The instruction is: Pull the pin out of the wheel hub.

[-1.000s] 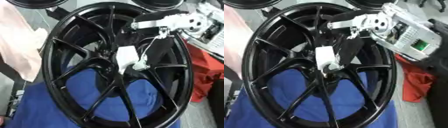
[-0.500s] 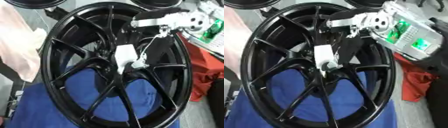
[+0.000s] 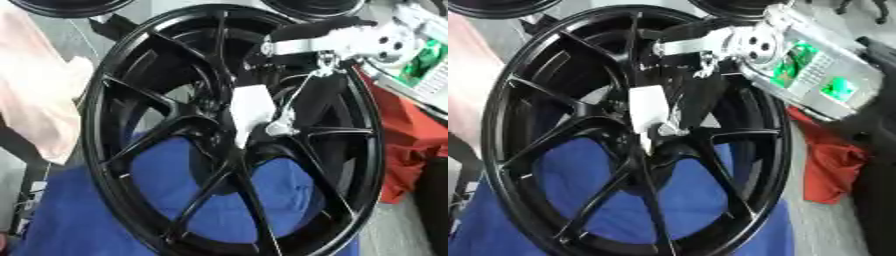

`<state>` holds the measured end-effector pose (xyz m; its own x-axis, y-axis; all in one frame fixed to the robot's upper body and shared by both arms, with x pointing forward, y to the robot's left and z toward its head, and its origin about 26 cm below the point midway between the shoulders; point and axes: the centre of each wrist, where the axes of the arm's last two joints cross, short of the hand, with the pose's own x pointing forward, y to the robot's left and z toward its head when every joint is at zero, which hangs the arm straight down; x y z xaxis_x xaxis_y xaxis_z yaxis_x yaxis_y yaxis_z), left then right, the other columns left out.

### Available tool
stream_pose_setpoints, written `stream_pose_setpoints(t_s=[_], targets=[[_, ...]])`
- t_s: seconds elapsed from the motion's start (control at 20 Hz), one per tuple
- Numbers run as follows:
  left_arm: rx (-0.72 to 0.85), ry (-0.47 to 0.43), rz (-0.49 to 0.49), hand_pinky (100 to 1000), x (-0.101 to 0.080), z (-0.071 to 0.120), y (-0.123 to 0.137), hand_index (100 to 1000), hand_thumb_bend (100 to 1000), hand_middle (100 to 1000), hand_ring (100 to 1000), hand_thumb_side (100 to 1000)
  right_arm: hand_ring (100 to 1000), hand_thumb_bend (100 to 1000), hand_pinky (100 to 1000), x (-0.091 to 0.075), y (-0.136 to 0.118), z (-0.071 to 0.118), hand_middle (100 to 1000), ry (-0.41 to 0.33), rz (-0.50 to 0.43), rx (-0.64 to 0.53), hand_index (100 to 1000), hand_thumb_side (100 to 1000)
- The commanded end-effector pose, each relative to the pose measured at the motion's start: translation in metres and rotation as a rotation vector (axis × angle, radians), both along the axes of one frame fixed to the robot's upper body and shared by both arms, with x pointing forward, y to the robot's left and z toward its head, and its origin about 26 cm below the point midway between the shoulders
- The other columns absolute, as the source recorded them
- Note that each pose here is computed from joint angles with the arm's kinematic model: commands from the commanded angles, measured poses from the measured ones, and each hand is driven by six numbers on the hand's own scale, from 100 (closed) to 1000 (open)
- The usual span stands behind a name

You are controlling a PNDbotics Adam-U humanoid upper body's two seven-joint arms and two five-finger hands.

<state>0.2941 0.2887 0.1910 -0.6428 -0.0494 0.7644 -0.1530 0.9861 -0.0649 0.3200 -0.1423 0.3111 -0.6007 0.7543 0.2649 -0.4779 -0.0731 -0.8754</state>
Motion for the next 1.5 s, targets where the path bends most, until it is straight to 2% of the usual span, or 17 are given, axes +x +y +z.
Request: stream_pose_setpoints(t_s=[0.05,0.8,1.5], targets=[[0.008,-0.018,0.001,830,-0.002,0.005,0.000,749,151,641,697,786,676,334,726,0.001,-0.005,0.009,563,0.003,-0.037,0.002,653,100],[-0.002,-0.012,0.007,833,-0.003,0.004,0.002,750,154,644,699,782,640,261,715,-0.005,-0.010,0.015,535,-0.041,-0.050,0.048,619,100],[-0.013,-0.014,0.006,835,-0.003,0.004,0.002,751,156,646,701,776,623,281,716,-0.007,-0.015,0.023,520,-0.075,-0.048,0.065,598,100]])
